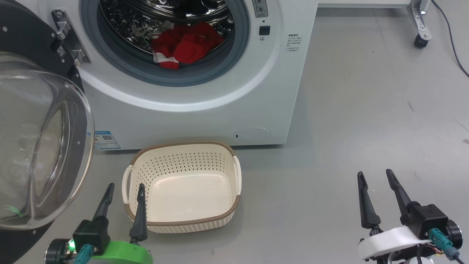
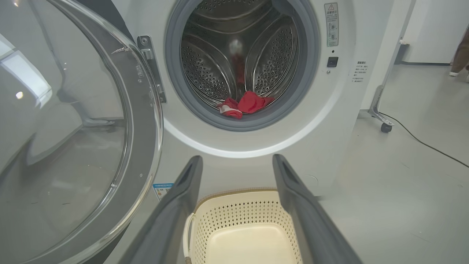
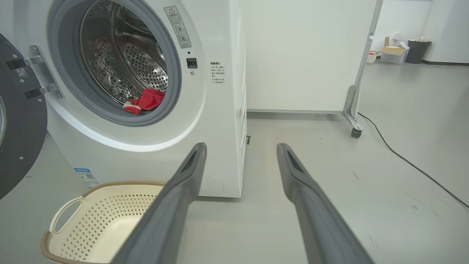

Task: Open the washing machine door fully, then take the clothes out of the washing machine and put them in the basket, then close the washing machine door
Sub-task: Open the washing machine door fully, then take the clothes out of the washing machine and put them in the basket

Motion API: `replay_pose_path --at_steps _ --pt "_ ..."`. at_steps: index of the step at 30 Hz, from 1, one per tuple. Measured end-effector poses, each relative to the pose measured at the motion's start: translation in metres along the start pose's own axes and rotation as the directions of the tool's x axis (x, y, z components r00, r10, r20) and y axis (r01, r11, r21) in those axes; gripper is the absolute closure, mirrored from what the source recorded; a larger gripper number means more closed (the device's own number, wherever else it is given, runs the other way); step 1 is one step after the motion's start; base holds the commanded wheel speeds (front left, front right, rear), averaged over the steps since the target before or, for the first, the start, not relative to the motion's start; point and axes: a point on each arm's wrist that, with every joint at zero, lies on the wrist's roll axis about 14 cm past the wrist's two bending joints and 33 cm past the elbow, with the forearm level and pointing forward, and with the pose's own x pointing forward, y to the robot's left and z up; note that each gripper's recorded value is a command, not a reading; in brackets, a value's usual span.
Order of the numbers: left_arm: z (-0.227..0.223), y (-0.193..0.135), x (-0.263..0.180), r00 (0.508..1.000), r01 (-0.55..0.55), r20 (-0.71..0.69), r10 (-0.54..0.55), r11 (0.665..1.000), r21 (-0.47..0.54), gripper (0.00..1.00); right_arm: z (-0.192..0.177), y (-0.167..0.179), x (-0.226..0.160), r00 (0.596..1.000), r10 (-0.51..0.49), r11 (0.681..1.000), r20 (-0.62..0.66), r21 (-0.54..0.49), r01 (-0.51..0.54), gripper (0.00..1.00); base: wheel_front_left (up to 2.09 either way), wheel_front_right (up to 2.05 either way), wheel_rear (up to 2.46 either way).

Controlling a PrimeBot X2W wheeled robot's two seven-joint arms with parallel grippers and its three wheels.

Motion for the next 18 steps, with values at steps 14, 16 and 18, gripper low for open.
replay_pose_path --at_steps 14,16,18 --pt "-0.0038 -0.0052 0.0008 1.0 0.016 -0.013 -0.016 1.0 0.0 0.0 0.005 -0.0015 -0.001 1.0 -0.011 1.0 0.016 -0.002 0.011 0.0 0.0 0.0 0.0" --pt "-0.0043 -0.006 0.0006 1.0 0.018 -0.016 -0.018 1.0 0.0 0.0 0.0058 -0.0024 -0.0011 1.0 -0.018 1.0 0.018 -0.004 0.018 0.0 0.0 0.0 0.0" --pt "-0.0052 -0.0067 0.0004 1.0 0.021 -0.021 -0.021 1.0 0.0 0.0 0.0061 -0.0024 -0.0012 1.0 -0.018 1.0 0.019 -0.003 0.018 0.0 0.0 0.0 0.0"
